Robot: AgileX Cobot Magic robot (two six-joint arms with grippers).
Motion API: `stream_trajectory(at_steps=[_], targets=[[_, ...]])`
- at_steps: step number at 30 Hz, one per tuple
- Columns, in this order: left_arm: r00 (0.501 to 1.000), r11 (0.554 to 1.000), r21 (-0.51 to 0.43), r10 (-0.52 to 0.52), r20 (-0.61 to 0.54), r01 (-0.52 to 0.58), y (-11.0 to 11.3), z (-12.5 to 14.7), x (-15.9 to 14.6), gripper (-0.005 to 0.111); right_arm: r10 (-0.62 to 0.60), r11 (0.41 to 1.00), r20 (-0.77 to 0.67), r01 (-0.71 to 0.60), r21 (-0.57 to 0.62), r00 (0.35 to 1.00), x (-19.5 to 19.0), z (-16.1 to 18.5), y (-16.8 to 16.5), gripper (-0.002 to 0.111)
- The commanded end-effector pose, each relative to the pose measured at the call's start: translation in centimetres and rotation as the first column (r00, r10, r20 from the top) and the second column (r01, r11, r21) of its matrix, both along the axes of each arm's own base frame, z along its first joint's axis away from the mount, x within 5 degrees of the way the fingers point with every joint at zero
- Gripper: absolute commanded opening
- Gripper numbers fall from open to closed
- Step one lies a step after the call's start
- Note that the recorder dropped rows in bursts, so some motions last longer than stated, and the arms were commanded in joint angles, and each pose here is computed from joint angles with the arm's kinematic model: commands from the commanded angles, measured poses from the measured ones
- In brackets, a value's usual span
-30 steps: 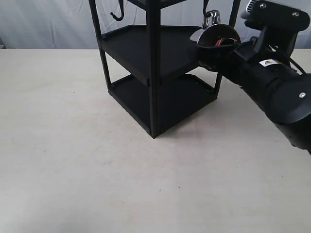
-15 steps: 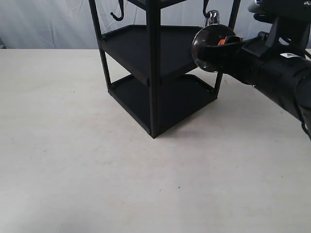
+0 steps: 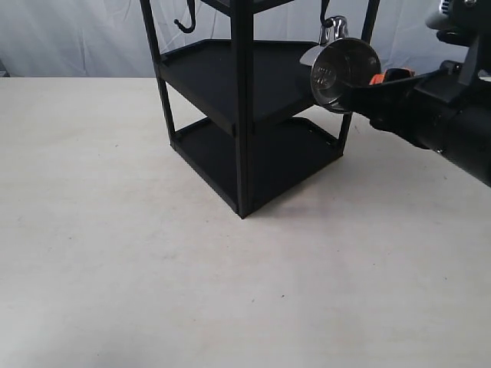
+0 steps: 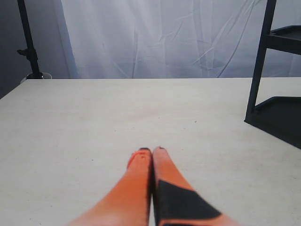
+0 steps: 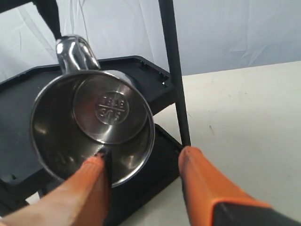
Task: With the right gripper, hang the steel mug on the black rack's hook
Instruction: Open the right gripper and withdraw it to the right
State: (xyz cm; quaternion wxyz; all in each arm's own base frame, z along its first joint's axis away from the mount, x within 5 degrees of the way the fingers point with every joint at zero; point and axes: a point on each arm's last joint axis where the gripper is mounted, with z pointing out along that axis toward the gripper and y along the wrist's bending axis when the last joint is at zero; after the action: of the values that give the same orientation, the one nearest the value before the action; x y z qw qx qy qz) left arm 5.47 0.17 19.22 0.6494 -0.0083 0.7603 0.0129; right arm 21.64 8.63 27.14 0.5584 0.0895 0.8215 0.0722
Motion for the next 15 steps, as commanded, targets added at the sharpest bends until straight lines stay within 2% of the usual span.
stream_trajectory(at_steps=[1, 4, 6, 8, 11, 15], targets=[[1.000, 1.000, -0.002, -0.005, 0.004, 0.005, 0.0, -0.1, 0.1, 0.000, 0.065, 0.998, 0.013, -0.066, 0.025, 0.998, -1.4, 0.5, -0.2, 0.046], [1.000, 1.000, -0.002, -0.005, 0.004, 0.005, 0.0, -0.1, 0.1, 0.000, 0.142, 0.988, 0.048, -0.144, 0.048, 0.989, -2.5, 1.6, -0.2, 0.044], [1.000, 1.000, -0.002, -0.005, 0.004, 0.005, 0.0, -0.1, 0.1, 0.000, 0.178, 0.982, 0.083, -0.182, 0.048, 0.981, -3.4, 2.6, -0.5, 0.038], [1.000, 1.000, -0.002, -0.005, 0.004, 0.005, 0.0, -0.1, 0.1, 0.000, 0.199, 0.978, 0.110, -0.204, 0.038, 0.974, -4.2, 3.4, -0.9, 0.026], [1.000, 1.000, -0.002, -0.005, 0.004, 0.005, 0.0, -0.1, 0.1, 0.000, 0.228, 0.973, 0.160, -0.228, -0.019, 0.960, -5.6, 4.6, -1.7, 0.002], [1.000, 1.000, -0.002, -0.005, 0.004, 0.005, 0.0, -0.1, 0.1, 0.000, 0.217, 0.972, 0.284, -0.232, 0.021, 0.934, -8.3, 6.4, -3.4, -0.001]])
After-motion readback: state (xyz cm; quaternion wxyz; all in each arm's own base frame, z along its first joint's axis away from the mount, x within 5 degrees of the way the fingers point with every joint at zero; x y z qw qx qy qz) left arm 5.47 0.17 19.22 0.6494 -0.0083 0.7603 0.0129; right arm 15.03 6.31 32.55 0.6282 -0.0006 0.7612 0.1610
